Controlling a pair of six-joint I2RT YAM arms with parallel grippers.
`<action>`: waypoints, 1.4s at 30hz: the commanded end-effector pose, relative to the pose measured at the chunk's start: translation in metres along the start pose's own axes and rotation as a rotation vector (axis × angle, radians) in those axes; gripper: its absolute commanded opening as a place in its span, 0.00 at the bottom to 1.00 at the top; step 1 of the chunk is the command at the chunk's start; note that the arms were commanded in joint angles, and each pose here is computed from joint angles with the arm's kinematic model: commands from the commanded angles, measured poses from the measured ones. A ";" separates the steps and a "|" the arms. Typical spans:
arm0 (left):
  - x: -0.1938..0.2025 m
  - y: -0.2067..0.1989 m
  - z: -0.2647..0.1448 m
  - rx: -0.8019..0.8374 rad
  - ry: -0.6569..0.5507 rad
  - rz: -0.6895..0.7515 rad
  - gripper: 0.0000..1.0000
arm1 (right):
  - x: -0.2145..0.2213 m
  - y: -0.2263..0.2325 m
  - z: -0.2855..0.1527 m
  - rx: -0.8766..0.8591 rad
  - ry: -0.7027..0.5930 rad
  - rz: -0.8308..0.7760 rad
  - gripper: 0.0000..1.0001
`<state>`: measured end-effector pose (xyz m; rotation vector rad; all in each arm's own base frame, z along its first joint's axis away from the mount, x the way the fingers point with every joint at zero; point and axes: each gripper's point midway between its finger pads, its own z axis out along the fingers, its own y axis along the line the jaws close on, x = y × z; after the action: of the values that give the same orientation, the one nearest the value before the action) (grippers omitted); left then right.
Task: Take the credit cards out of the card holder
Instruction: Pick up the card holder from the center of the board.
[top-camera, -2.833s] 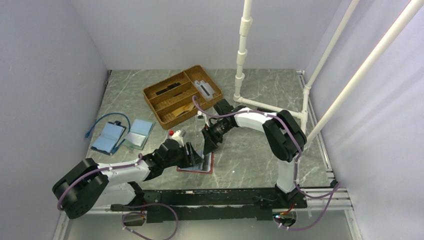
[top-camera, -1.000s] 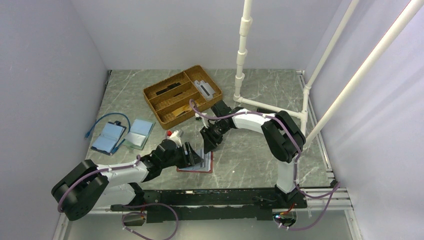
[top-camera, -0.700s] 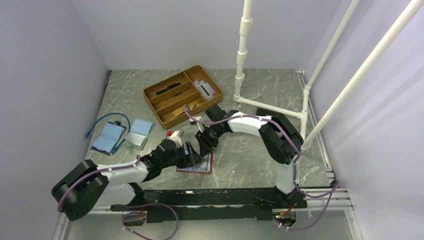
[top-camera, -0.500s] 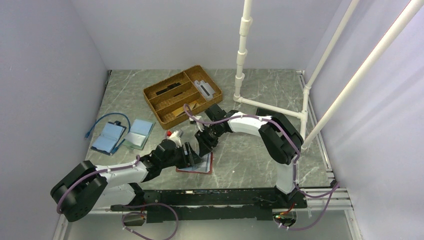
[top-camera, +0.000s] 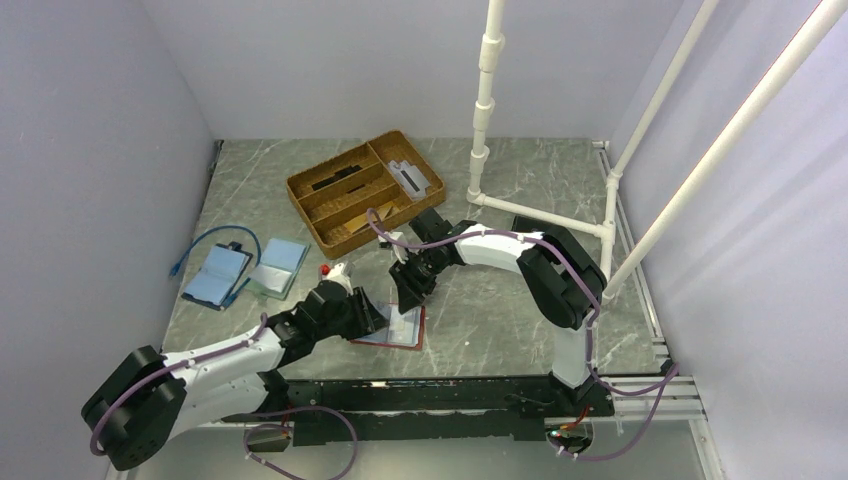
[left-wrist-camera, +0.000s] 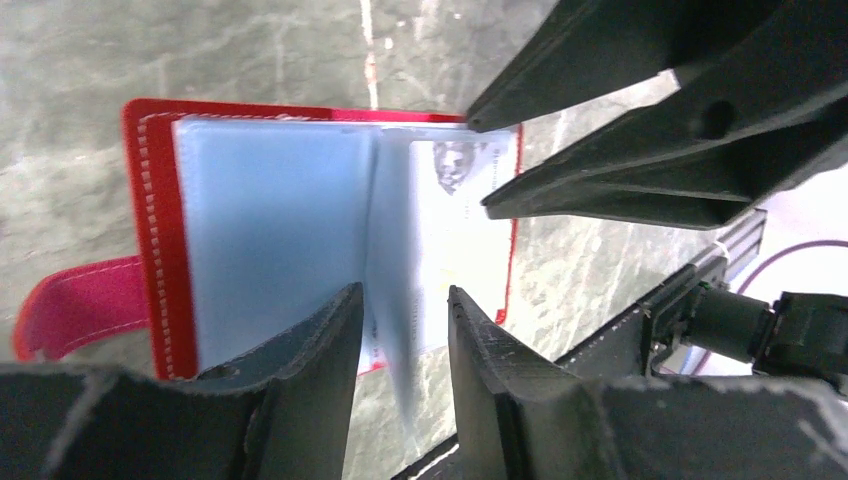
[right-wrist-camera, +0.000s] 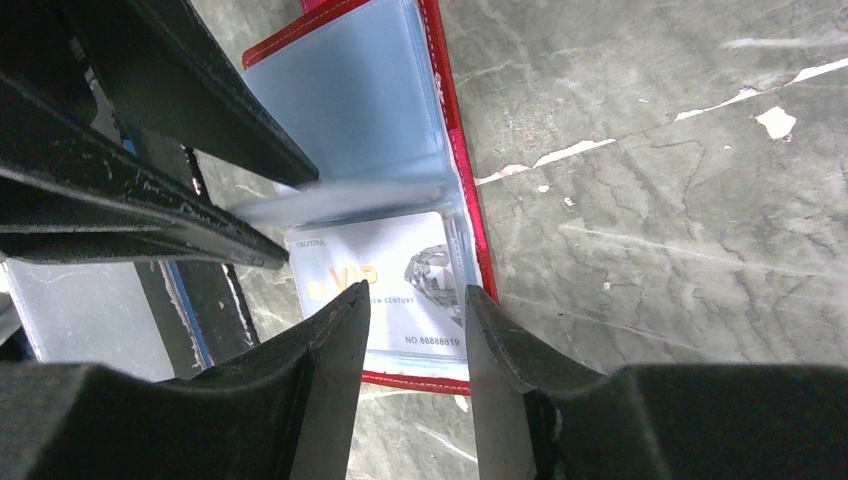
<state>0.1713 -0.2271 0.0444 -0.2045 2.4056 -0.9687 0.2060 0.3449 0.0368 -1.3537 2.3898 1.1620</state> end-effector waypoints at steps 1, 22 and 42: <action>-0.014 0.001 -0.005 -0.047 -0.041 -0.001 0.40 | -0.016 0.002 -0.003 0.010 -0.029 -0.048 0.44; -0.024 0.001 -0.012 0.005 -0.103 -0.032 0.00 | -0.030 0.035 -0.030 -0.101 -0.076 -0.165 0.46; -0.055 -0.063 -0.056 0.399 -0.308 -0.030 0.00 | -0.030 0.041 -0.029 -0.290 -0.150 0.027 0.47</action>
<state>0.1821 -0.2150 0.1091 -0.2376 2.0409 -1.1818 0.1901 0.3566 0.0763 -1.2916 2.2905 1.5323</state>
